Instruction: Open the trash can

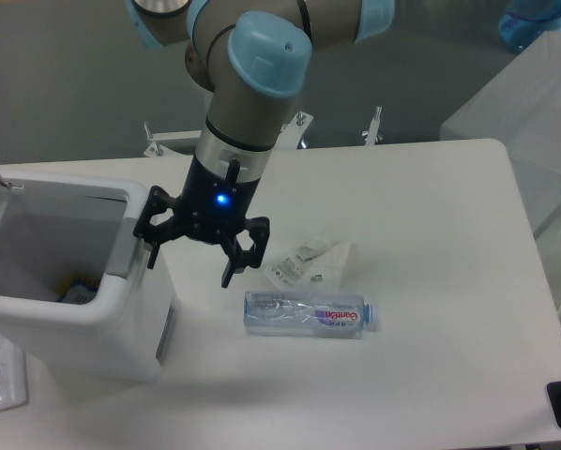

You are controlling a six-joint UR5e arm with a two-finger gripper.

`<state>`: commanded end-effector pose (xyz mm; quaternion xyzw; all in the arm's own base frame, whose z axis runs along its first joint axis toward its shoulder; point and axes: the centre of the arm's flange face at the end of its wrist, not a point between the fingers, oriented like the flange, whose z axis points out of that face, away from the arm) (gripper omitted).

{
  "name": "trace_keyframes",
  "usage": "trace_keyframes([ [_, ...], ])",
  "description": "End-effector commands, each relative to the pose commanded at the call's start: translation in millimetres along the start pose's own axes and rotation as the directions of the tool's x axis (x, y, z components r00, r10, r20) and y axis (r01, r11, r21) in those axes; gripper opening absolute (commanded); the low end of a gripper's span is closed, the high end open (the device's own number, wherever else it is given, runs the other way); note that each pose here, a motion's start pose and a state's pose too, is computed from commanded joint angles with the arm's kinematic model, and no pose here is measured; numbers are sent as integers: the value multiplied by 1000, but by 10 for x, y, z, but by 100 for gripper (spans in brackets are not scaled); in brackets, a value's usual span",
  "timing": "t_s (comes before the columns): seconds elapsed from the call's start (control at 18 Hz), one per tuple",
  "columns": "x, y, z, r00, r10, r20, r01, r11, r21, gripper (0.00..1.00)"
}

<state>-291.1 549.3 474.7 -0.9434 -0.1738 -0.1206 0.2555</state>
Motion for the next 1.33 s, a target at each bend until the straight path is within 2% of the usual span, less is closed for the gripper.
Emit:
trace_keyframes([
  [0.28,-123,-214,-159,999,20,25,-21,999,41,100],
  [0.39,-517,-305,-253,998,-11,60,6,997,72,100],
  [0.5,-1020,-262,-351,989,-32,143,23,998,65,100],
  [0.61,-1422,-157,-354,971,47,233,-47,999,-3,100],
  [0.72,-2046,27,-284,953,109,284,-88,992,-88,100],
  [0.78,-2287,107,-281,945,132,299,-100,988,-120,100],
  [0.89,-2384,90,-316,928,216,302,-178,972,-151,100],
  [1.0,-2665,187,-409,921,231,314,-184,968,-170,100],
  [1.06,-2749,217,-422,909,285,305,-233,953,-193,100],
  [1.11,-2799,243,-355,882,380,278,-320,917,-239,100],
  [1.17,-2850,277,-295,839,482,252,-407,863,-298,100],
  [1.22,-2921,327,-242,801,553,228,-454,810,-372,100],
  [1.28,-2970,369,-227,774,594,218,-468,770,-434,100],
  [1.33,-2996,392,-188,768,604,213,-465,755,-462,100],
])
